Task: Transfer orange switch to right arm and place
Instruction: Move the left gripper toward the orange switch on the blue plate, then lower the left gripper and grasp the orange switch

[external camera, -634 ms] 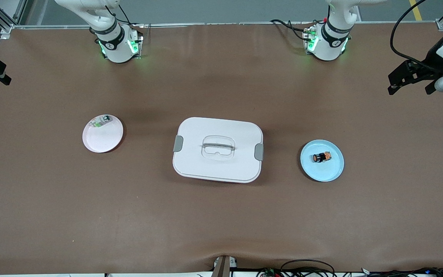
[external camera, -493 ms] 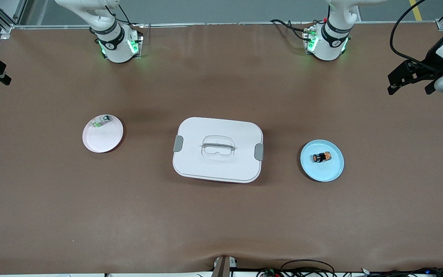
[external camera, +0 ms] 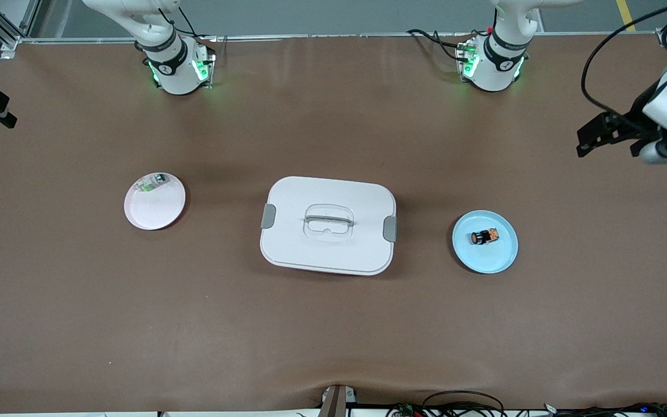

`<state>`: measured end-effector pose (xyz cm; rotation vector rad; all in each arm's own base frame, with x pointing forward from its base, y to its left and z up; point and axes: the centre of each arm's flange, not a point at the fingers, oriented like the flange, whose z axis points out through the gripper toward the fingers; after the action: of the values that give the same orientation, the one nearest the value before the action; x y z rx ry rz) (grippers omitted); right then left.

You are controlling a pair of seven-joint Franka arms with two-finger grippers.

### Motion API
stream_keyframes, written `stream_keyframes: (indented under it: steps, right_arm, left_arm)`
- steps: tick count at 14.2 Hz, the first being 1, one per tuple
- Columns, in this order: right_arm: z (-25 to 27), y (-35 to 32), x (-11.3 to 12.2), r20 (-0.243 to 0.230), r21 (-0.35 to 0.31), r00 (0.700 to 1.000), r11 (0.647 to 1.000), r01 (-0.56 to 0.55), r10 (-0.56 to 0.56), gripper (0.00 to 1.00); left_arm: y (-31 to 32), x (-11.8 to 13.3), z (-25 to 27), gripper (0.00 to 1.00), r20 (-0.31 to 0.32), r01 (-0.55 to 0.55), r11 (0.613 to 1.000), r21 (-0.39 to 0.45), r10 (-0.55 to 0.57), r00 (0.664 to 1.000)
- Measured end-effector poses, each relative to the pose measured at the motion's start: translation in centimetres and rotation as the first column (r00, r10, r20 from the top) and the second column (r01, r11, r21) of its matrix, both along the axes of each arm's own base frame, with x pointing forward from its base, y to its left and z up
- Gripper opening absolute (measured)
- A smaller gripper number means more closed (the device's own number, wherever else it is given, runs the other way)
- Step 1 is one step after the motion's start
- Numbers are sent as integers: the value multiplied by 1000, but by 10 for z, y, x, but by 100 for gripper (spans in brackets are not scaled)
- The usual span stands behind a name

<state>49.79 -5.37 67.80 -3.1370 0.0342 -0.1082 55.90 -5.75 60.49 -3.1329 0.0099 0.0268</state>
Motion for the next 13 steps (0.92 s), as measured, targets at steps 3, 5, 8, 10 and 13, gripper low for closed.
stream_keyframes:
  steps: [3,5,8,10,13]
  right_arm:
    - [0,0,0,0,0,1000,1000,0,0,100]
    - [0,0,0,0,0,1000,1000,1,-1,100]
    - [0,-2,0,0,0,1000,1000,3,-3,100]
    - [0,-2,0,0,0,1000,1000,3,-3,100]
    - [-1,-1,0,-3,0,1000,1000,1,-1,100]
  left_arm:
    - [-1,24,-57,100,-15,-31,1000,-5,31,999]
    - [-4,33,-100,100,2,-62,998,-11,62,998]
    - [-16,37,-168,100,11,-98,995,-20,98,995]
    - [-25,38,-210,100,21,-106,994,-28,106,994]
    - [-31,37,-266,100,38,-105,994,-41,106,994]
